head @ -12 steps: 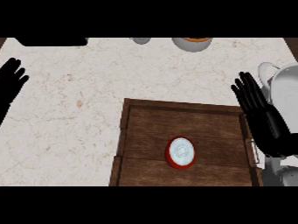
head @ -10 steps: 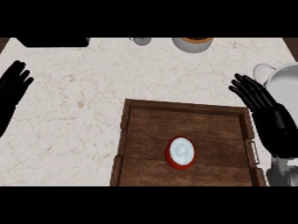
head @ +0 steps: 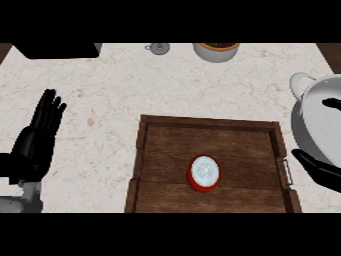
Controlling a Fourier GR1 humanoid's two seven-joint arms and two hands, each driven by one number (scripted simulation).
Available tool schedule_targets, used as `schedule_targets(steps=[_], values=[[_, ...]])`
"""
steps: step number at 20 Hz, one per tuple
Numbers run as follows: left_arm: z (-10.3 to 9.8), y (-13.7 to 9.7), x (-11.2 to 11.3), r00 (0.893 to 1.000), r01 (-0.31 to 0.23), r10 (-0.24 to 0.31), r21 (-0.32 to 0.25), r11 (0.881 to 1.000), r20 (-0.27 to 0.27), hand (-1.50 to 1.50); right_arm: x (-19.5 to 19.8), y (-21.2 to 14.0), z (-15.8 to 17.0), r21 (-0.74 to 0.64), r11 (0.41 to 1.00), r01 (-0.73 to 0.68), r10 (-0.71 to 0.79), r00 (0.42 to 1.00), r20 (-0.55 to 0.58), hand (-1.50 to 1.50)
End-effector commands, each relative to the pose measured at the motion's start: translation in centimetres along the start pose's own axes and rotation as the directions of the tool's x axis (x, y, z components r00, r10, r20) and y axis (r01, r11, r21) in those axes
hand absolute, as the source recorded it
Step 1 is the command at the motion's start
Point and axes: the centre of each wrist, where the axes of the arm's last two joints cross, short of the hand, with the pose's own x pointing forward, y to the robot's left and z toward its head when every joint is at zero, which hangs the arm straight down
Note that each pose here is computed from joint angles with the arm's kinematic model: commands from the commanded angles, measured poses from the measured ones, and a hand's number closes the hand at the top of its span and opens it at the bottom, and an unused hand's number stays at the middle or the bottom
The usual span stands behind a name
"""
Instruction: Pick the can from the tray and place it in the pot
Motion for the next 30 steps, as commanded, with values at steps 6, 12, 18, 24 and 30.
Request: schedule_targets(steps=[6, 12, 18, 24, 30], values=[[2.8, -3.0, -2.5, 0.999, -0.024, 0.024, 0.008, 1.000, 0.025, 0.00, 5.0, 1.8, 8.0, 0.049, 0.999, 0.009, -0.022, 0.963, 0.270, -1.50], [1.8, -3.8, -3.0, 0.999, -0.002, 0.001, 0.016, 1.000, 0.035, 0.00, 8.2, 0.7, 7.9, 0.289, 0.920, -0.264, 0.249, 0.965, 0.088, -1.50], [2.4, -4.2, -2.8, 0.999, -0.003, 0.003, -0.010, 1.000, 0.038, 0.00, 10.0, 1.4, 8.1, 0.554, 0.713, -0.430, 0.507, 0.862, 0.016, -1.50], [2.4, -4.8, -1.8, 0.999, -0.006, 0.006, -0.012, 1.000, 0.048, 0.00, 10.0, 7.2, 7.1, 0.608, 0.672, -0.422, 0.565, 0.824, -0.052, -1.50], [1.5, -5.4, -1.9, 0.999, -0.019, 0.019, -0.013, 1.000, 0.029, 0.00, 9.0, 10.6, 6.3, 0.663, 0.625, -0.412, 0.597, 0.799, -0.067, -1.50]])
